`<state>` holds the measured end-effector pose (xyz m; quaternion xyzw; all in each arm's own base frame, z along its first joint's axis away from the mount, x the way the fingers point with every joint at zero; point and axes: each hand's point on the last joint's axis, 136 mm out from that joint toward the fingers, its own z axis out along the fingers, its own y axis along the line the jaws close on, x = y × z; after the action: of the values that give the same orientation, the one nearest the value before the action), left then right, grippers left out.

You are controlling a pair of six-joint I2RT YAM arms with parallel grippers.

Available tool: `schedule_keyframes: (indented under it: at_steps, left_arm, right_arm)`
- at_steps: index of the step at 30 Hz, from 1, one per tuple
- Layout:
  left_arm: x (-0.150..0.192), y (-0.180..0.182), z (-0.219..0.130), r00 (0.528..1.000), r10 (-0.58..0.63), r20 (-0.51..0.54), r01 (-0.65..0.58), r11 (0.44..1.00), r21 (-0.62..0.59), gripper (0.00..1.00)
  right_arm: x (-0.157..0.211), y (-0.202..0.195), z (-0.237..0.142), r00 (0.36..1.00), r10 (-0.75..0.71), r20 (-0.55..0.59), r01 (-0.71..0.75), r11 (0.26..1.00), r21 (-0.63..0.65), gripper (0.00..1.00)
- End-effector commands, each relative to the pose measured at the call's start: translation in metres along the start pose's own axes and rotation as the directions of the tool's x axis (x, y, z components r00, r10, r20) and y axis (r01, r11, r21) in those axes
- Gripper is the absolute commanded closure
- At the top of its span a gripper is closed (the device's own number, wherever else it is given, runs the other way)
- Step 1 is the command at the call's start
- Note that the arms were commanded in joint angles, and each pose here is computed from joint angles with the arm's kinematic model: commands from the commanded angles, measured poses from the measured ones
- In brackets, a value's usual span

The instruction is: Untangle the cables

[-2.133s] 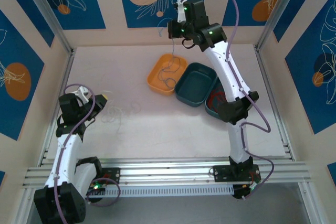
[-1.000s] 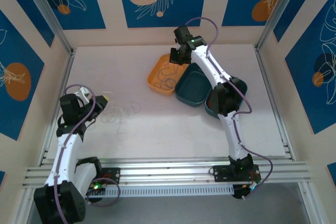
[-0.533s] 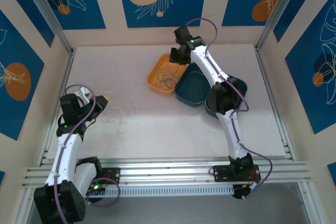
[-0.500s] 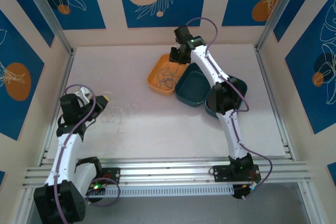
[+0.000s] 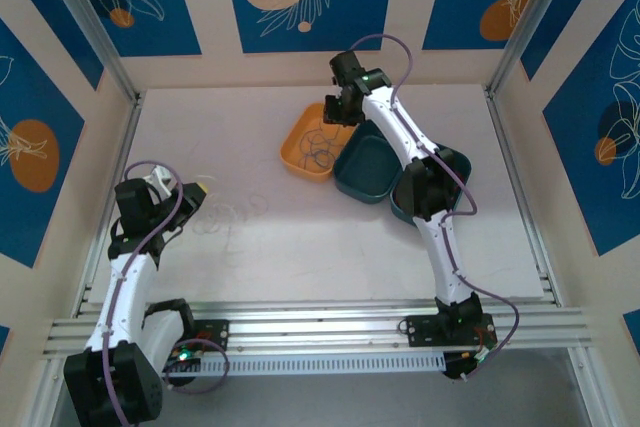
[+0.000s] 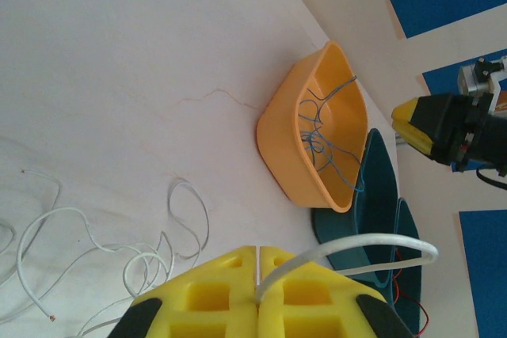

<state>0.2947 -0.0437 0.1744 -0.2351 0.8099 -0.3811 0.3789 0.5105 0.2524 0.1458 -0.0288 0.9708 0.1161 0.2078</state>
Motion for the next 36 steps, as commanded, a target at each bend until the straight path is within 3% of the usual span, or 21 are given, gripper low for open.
schedule_keyframes:
  at_steps: [1,6,12,36]
  left_arm:
    - [0.002,-0.004,0.000,1.000,0.027,-0.012,-0.027,1.000,0.016,1.00]
    - [0.001,-0.005,0.001,1.000,0.027,-0.012,-0.026,1.000,0.015,1.00]
    - [-0.001,-0.007,0.001,1.000,0.027,-0.015,-0.027,0.999,0.017,1.00]
    - [0.000,-0.010,-0.003,0.999,0.031,-0.011,-0.031,0.999,0.020,1.00]
  right_arm:
    - [0.025,0.014,-0.040,0.996,-0.089,-0.026,0.089,0.996,0.026,0.68]
    - [0.066,0.021,-0.042,0.983,-0.143,-0.114,0.147,0.988,0.035,0.78]
    - [0.090,0.026,-0.031,0.967,-0.186,-0.175,0.200,0.978,0.064,0.86]
    - [0.083,0.016,0.043,0.952,-0.176,-0.249,0.205,0.974,0.095,0.91]
